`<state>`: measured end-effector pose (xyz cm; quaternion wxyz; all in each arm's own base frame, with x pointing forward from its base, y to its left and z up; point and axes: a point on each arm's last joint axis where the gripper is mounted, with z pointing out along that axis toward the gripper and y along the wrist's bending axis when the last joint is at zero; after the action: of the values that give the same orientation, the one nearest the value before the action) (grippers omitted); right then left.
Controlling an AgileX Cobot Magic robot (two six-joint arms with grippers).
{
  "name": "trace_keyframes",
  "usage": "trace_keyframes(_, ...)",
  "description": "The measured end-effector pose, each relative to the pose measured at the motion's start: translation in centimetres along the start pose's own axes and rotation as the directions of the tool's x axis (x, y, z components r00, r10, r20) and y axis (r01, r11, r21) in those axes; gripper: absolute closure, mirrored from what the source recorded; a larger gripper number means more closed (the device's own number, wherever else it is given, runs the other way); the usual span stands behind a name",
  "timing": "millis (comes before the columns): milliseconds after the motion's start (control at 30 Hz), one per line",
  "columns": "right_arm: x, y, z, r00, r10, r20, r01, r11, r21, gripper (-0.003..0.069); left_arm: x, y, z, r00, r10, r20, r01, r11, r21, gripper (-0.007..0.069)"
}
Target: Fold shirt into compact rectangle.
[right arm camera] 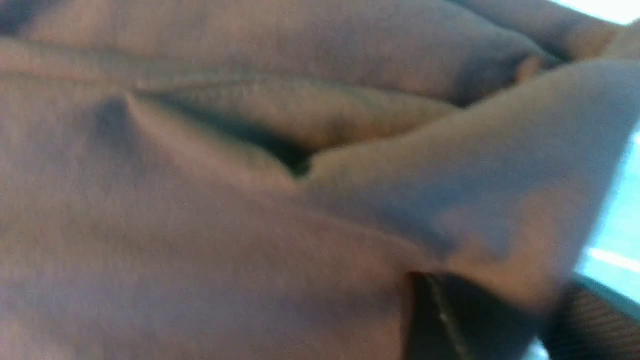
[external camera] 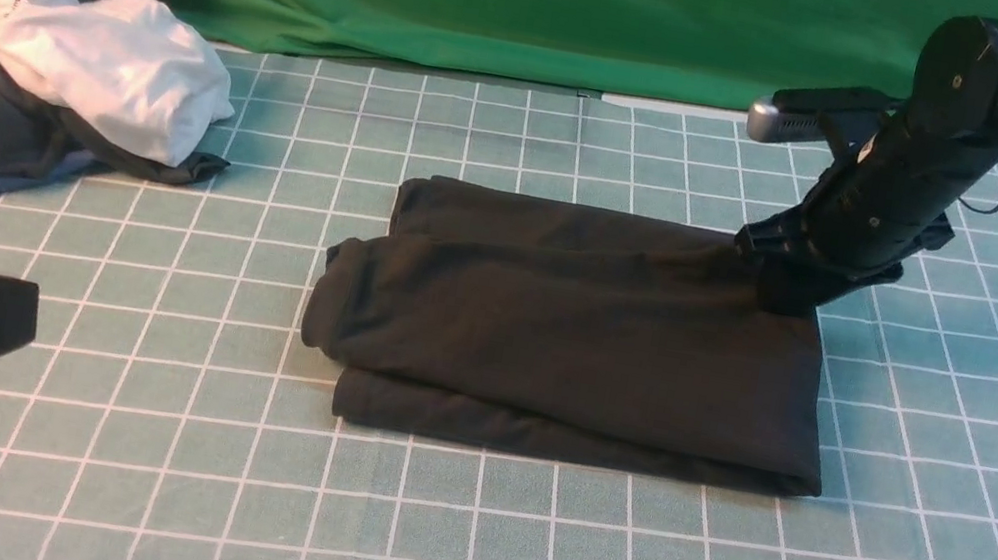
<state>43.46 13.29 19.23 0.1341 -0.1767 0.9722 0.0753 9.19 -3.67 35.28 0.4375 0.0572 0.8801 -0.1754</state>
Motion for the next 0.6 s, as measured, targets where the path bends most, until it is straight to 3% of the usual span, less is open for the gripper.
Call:
trace_keyframes(33,0.0,0.0,-0.3,1.000,-0.004,0.004,0.004,1.000,0.004,0.0393,0.0,0.0,0.0,1.000,0.002,-0.002,-0.002,1.000,-0.003,0.0615)
trace_keyframes(67,-0.2,0.1,-2.1,0.999,-0.018,0.038,0.018,1.000,0.019,0.0499,0.1,0.2,0.0,1.000,0.013,-0.016,-0.013,1.000,-0.016,0.0615)
trace_keyframes(167,-0.3,0.4,-6.4,0.991,-0.039,0.125,0.033,0.998,0.044,0.0603,0.4,0.4,0.0,0.998,0.032,-0.047,-0.034,0.999,-0.042,0.0615)
trace_keyframes(400,2.5,2.5,-22.2,0.887,-0.094,0.453,0.053,0.993,0.102,0.0631,0.7,0.8,-0.1,0.994,0.060,-0.087,-0.067,0.994,-0.083,0.0615)
trace_keyframes(533,6.4,3.7,-29.5,0.788,-0.110,0.606,0.047,0.992,0.119,0.0631,0.7,0.8,-0.1,0.994,0.062,-0.086,-0.069,0.994,-0.086,0.0615)
trace_keyframes(600,11.2,4.6,-34.8,0.672,-0.127,0.730,0.039,0.990,0.136,0.0631,0.5,0.8,-0.1,0.996,0.065,-0.066,-0.071,0.994,-0.088,0.0615)
